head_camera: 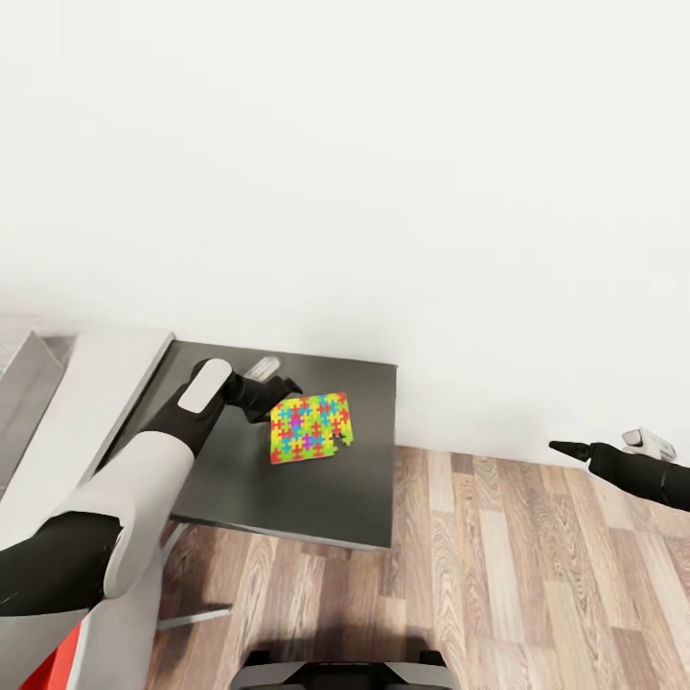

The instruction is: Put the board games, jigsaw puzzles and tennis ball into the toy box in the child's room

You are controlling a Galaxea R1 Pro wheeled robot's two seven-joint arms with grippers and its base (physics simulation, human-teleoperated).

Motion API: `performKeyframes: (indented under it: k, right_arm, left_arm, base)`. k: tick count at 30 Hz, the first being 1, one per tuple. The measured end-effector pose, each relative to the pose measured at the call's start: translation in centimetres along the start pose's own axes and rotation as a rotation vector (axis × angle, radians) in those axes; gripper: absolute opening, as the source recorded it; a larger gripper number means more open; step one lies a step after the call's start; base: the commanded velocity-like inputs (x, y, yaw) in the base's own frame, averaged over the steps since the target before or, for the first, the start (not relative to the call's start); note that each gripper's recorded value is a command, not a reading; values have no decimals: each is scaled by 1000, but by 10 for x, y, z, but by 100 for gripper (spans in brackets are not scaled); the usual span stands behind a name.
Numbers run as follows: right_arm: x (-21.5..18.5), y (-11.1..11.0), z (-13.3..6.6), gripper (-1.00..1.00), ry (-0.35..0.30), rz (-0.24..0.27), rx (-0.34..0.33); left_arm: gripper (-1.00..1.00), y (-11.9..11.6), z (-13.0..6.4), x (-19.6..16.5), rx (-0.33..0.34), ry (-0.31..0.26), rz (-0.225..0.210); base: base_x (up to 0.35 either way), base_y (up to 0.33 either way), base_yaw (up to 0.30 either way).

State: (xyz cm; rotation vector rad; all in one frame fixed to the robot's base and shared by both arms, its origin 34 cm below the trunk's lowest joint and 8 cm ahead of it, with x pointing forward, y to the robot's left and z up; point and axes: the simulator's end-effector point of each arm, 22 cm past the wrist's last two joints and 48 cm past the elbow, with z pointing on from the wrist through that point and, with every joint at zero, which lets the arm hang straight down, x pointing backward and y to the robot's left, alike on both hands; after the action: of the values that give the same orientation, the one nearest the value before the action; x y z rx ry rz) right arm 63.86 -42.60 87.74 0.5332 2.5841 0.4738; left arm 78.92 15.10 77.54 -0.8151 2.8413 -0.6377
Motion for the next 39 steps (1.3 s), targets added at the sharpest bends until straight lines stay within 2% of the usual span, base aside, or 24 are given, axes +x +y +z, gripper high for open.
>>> performKeyframes:
  k: [11, 20, 29, 39]
  right_arm:
    - [0, 0, 0, 100, -1, -1, 0]
    - [0, 0, 0, 100, 0, -1, 0]
    - [0, 1, 0, 100, 0, -1, -1]
    - [0, 1, 0, 100, 0, 0, -1]
  left_arm:
    - [100, -1, 0, -2, 11, -7, -18]
    - [100, -2, -1, -11, 11, -50, -38]
    - [100, 0, 0, -12, 9, -59, -45]
    - [100, 1, -1, -13, 10, -62, -50]
  base:
    - [0, 0, -198]
    - [-13, -22, -28]
    - [-85, -159, -4]
    - [-16, -34, 0]
